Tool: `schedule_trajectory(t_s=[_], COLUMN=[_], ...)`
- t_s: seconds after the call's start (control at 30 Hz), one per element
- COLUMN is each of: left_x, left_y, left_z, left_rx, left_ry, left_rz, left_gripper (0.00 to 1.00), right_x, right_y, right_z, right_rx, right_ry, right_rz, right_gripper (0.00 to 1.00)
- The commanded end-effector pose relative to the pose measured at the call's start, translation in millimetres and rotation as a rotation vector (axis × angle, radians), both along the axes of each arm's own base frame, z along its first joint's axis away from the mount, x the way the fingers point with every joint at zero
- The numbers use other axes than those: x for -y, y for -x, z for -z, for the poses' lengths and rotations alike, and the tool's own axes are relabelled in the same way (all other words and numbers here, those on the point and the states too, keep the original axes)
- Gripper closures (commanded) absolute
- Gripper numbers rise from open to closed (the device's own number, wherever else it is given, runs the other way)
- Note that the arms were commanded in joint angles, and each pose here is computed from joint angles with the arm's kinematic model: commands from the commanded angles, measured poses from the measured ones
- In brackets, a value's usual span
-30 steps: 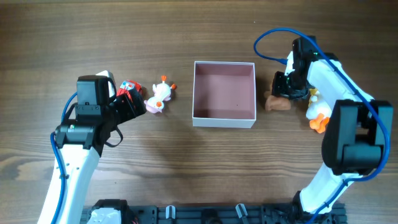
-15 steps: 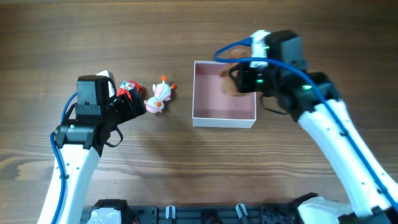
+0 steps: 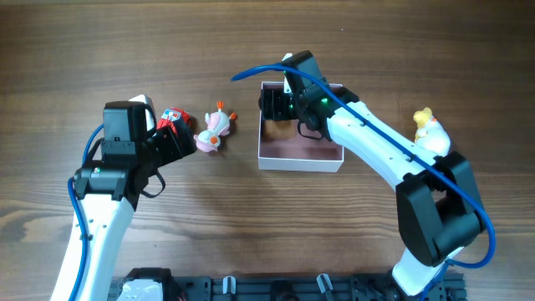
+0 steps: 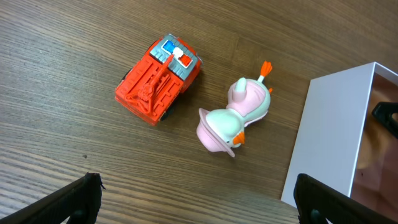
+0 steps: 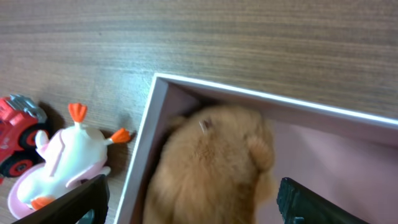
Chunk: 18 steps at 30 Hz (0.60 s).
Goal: Pack container
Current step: 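Carry the brown bear into the box and release it, then grasp the white-yellow plush duck with the right gripper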
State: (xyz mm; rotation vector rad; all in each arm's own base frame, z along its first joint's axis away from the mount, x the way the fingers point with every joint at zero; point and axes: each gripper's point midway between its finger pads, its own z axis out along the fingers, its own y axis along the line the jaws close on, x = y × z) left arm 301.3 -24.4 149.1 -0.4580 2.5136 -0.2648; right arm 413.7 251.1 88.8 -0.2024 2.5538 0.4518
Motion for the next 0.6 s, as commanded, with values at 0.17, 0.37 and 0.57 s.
schedule_trajectory(t_s=[0.17,0.37,0.57], left_x=[-1.0,-1.0,-1.0], left_y=[-4.5,-4.5,-4.5], left_z=[-7.2,-7.2,-7.2], left_rx=[0.019,0.019,0.019], left_ry=[-0.017,-0.017,-0.017], left_rz=[0.006,0.006,0.006], left_gripper=[0.0,0.0,0.0], right_x=[40.8,204.3,351.0], right_y=[-4.2,20.4,70.7], right_z=[-77.7,-139.9,-55.3], right_rx=[0.147,0.148,-0.181], right_ry=[0.028,0.119,0.184], right_rz=[0.043,0.448,0.922], right_gripper=[0.09,0.01,0.01])
